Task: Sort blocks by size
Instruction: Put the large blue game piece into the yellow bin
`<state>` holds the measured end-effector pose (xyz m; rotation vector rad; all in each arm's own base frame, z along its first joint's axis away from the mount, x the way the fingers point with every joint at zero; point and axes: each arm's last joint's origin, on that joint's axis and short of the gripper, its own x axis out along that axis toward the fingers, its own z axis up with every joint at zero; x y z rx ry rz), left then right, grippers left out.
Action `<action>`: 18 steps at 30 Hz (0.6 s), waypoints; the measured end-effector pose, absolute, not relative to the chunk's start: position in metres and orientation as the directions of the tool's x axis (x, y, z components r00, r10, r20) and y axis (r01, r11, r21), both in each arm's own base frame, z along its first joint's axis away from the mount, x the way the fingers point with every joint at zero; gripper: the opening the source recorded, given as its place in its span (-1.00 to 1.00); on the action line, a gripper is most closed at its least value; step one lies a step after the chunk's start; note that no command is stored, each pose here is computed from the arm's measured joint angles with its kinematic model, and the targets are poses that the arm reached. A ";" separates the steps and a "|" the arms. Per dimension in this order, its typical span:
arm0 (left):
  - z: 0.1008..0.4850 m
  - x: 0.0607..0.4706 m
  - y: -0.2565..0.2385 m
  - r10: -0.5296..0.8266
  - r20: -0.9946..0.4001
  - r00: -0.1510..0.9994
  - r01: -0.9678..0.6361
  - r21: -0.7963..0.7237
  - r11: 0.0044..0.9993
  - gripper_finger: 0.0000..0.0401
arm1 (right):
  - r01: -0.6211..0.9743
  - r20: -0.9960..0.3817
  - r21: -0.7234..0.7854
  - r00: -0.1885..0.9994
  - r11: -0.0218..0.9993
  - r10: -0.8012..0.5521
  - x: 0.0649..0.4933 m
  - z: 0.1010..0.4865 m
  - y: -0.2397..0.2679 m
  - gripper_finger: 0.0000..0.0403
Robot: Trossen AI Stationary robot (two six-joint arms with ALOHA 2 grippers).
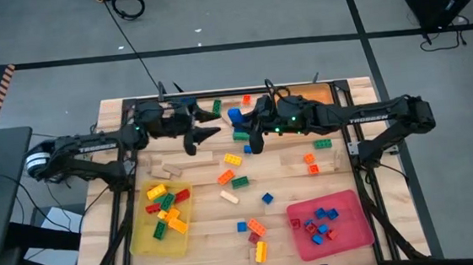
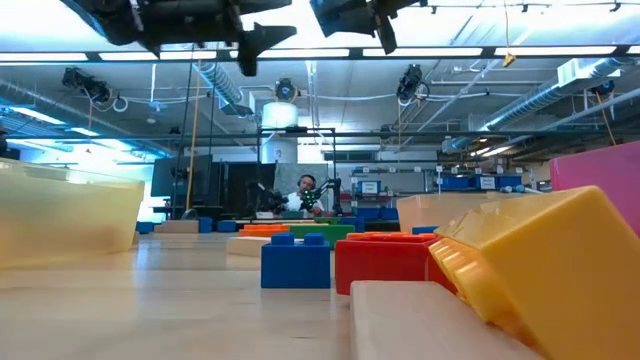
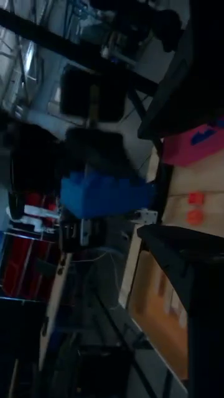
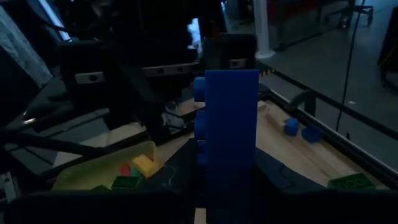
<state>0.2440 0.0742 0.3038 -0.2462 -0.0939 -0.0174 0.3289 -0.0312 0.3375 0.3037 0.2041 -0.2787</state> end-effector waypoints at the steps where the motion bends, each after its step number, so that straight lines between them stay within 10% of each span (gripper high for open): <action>1: 0.305 0.248 0.076 -0.003 0.093 0.996 0.027 -0.254 0.967 0.21 | 0.297 -0.239 0.265 0.942 0.917 -0.236 0.329 0.337 -0.030 -0.49; 18: 0.317 0.298 0.085 -0.109 0.076 0.991 0.125 -0.259 0.958 0.21 | 0.271 -0.267 0.257 0.942 0.927 -0.201 0.329 0.334 -0.024 -0.49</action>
